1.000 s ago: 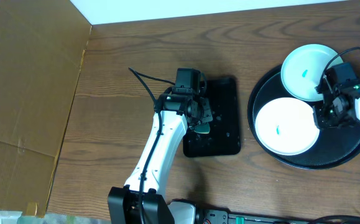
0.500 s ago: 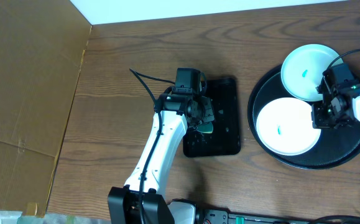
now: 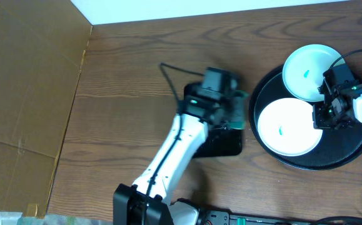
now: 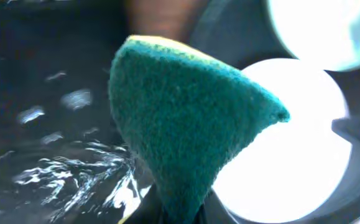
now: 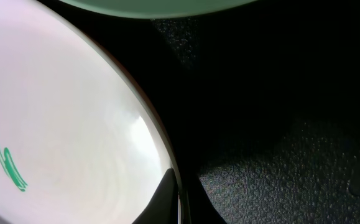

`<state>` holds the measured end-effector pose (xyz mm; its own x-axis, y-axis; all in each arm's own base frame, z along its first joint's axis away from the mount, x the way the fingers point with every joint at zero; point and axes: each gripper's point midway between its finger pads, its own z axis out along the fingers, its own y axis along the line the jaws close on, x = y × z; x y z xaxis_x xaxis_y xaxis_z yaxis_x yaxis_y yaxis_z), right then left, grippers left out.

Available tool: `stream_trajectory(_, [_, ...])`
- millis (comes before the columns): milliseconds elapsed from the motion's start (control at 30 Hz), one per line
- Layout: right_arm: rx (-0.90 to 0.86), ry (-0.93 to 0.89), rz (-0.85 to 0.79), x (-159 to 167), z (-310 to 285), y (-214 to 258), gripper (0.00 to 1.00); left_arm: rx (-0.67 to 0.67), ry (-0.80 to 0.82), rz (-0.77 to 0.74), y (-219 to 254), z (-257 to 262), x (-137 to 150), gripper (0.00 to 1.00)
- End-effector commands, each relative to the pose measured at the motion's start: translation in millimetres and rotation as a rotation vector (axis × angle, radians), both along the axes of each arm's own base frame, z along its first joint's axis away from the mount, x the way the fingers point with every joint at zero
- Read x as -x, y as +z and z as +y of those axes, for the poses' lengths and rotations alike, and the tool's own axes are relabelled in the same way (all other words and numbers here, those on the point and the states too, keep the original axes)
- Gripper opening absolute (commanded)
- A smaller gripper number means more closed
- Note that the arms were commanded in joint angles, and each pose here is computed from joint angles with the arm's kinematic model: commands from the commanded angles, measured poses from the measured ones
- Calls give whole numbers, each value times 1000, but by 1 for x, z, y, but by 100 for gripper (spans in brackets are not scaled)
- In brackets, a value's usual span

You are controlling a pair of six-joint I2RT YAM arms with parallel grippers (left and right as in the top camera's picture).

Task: Clean dirty plates on tray and stack at the side
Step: 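Lift the sponge and move it over the pink plate, then scrub the pink plate surface with the sponge in the left gripper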

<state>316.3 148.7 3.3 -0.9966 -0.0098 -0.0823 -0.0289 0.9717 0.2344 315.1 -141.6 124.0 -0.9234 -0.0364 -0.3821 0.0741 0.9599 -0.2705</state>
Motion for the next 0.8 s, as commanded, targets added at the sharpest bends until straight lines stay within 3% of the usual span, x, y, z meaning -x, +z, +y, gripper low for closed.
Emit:
stream_trajectory(0, [44,-11,48,9,-1,-21,1,71,-50,-25,8,-47,1,7])
stream_trajectory(333, [50,-11,63,13,-3,-21,1,170,-77,148,-65,-123,8,7])
stream_trajectory(533, [51,-11,66,13,-3,-21,1,184,-54,240,-104,-132,10,7])
stream_trajectory(633, [51,-11,67,14,-3,-21,1,109,-38,257,-119,-118,12,7])
stream_trajectory(767, [52,-11,69,14,-3,-21,1,-124,17,238,-134,-74,14,7])
